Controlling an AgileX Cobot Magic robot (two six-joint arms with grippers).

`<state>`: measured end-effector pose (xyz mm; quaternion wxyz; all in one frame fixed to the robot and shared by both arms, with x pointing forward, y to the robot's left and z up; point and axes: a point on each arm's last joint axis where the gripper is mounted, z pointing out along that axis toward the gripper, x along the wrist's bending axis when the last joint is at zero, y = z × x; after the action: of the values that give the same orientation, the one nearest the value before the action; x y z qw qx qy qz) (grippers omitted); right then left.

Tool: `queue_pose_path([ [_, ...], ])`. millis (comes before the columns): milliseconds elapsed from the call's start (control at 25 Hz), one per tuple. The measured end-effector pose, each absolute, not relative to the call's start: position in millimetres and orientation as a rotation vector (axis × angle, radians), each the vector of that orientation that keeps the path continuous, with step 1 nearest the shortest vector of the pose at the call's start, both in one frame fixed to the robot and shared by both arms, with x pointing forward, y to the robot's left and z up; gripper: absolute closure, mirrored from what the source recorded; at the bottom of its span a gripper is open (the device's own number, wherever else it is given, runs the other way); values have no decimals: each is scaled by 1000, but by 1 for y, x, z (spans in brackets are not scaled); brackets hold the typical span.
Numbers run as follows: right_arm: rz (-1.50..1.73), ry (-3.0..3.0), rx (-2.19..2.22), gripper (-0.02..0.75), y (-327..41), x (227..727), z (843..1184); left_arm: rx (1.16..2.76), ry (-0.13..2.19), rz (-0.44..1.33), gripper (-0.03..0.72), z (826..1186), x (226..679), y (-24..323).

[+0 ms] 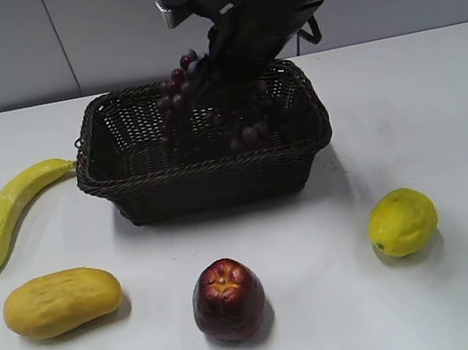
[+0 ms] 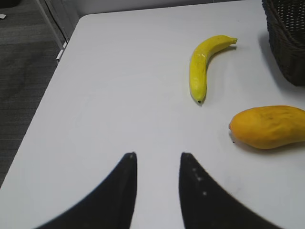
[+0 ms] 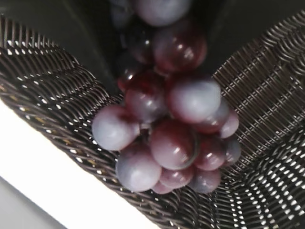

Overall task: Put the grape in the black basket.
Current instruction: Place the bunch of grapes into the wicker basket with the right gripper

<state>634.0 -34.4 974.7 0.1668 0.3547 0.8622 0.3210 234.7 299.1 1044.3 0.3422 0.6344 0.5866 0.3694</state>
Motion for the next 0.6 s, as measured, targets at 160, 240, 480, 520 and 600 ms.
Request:
queue_pose_path([
  [160, 928, 2438, 1011, 391, -34, 635, 975, 1649, 1525, 960, 461, 1044, 235, 299],
  [240, 933, 2433, 1013, 257, -34, 636, 975, 1649, 1525, 960, 461, 1044, 235, 299],
  [480, 934, 2450, 1028, 97, -35, 632, 983, 1649, 1525, 960, 461, 1044, 235, 299],
  [520, 945, 2446, 1028, 95, -36, 630, 991, 1649, 1525, 960, 461, 1044, 235, 299],
  [600, 973, 2427, 1033, 92, -40, 624, 1013, 1649, 1525, 960, 461, 1044, 235, 299],
])
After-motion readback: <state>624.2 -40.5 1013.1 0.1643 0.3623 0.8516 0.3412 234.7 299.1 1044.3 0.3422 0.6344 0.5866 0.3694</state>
